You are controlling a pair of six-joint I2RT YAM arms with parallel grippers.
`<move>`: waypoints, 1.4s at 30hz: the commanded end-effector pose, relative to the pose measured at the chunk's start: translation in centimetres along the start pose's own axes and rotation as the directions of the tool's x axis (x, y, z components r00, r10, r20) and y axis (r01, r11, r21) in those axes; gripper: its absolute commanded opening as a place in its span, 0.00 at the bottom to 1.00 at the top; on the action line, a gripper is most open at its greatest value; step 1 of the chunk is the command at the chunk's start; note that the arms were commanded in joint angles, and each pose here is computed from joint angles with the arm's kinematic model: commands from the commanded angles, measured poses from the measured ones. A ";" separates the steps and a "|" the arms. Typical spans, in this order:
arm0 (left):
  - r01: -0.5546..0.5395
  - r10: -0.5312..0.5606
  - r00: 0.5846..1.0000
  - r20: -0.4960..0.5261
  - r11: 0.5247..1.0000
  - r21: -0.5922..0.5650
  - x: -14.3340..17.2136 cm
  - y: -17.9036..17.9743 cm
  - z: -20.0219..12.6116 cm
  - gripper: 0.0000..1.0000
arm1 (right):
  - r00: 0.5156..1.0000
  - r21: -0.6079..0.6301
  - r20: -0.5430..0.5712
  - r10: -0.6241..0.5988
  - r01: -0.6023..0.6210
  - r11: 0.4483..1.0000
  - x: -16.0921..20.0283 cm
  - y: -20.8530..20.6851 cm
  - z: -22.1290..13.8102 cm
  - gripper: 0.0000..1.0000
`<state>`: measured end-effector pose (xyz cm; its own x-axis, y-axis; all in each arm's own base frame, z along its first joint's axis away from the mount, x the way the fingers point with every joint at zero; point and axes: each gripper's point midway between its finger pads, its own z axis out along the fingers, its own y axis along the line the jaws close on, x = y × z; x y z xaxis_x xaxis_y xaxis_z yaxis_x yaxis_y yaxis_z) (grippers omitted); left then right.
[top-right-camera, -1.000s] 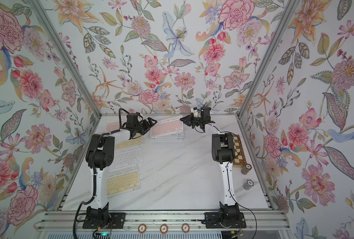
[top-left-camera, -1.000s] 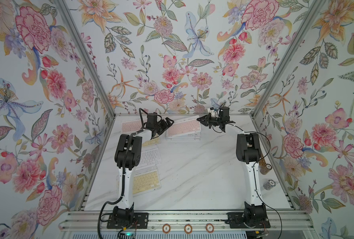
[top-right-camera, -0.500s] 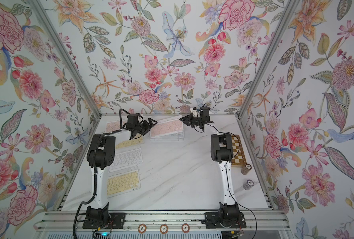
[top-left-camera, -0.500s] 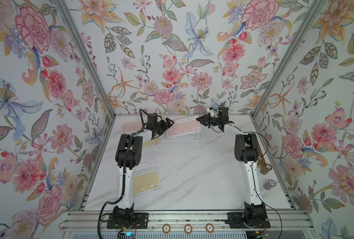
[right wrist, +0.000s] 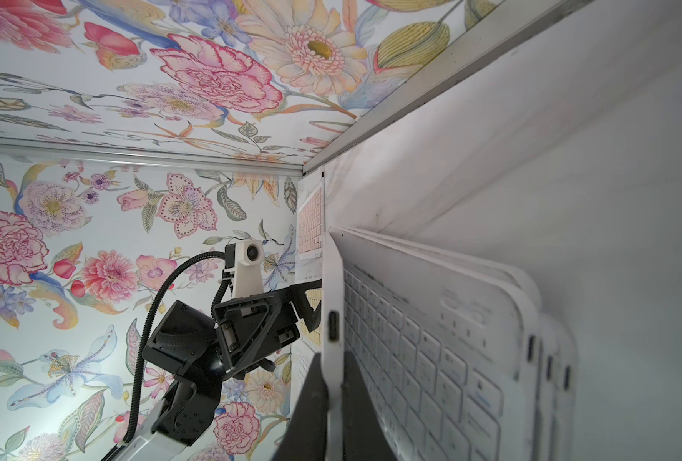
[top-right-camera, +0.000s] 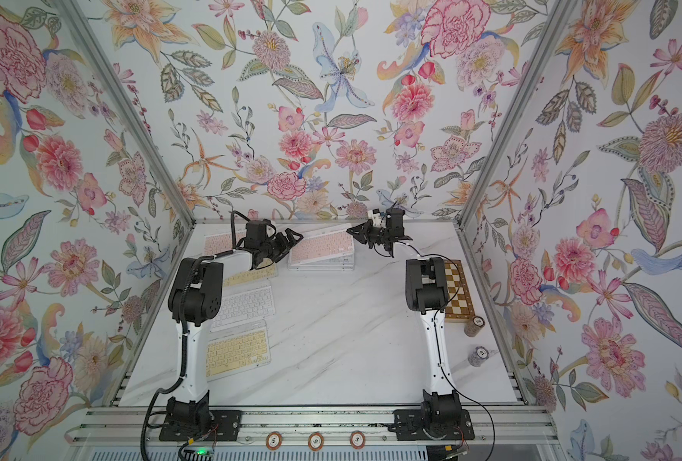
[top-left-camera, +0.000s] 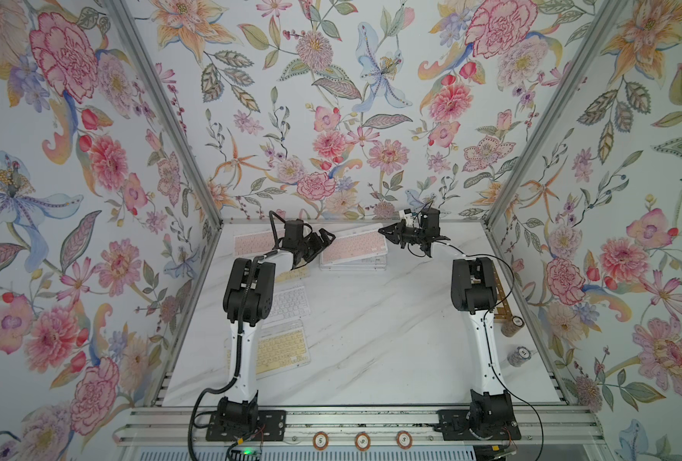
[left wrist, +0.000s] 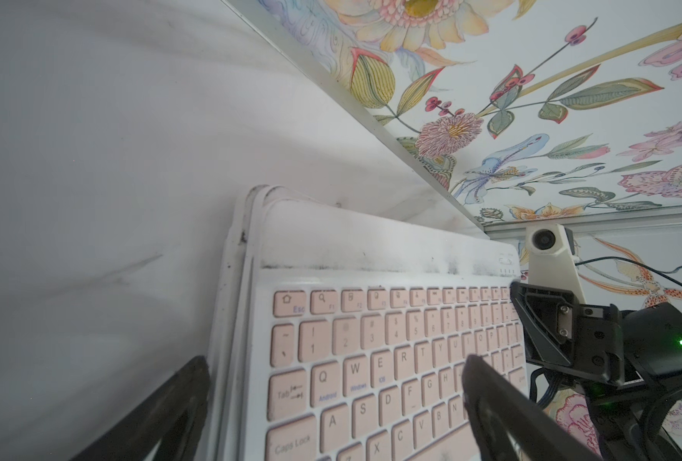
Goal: Stack the numeric keypads
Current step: Place the numeric keypad at the numeric keypad.
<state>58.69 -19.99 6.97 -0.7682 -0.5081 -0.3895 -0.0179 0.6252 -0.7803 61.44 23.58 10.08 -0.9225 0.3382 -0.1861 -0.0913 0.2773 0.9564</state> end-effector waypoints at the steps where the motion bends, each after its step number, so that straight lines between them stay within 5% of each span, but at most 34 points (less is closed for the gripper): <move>1: 0.009 -0.009 1.000 0.006 1.000 0.004 -0.2 0.4 0.5 0.99 | 0.999 -0.006 0.043 0.002 -0.002 1.000 -0.8 -0.7 -0.5 0.09; 42: 0.030 -0.030 1.000 -0.008 1.000 0.000 1.0 1.2 0.9 0.99 | 1.000 0.069 0.029 0.006 -0.008 0.998 0.3 -3.8 0.1 0.18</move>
<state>58.74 -20.03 6.06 -0.7675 -0.5217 -0.3725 -0.0339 0.6133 -0.7891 61.22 22.61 6.51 -0.9081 0.3893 -0.1540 -0.0274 0.3119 0.9497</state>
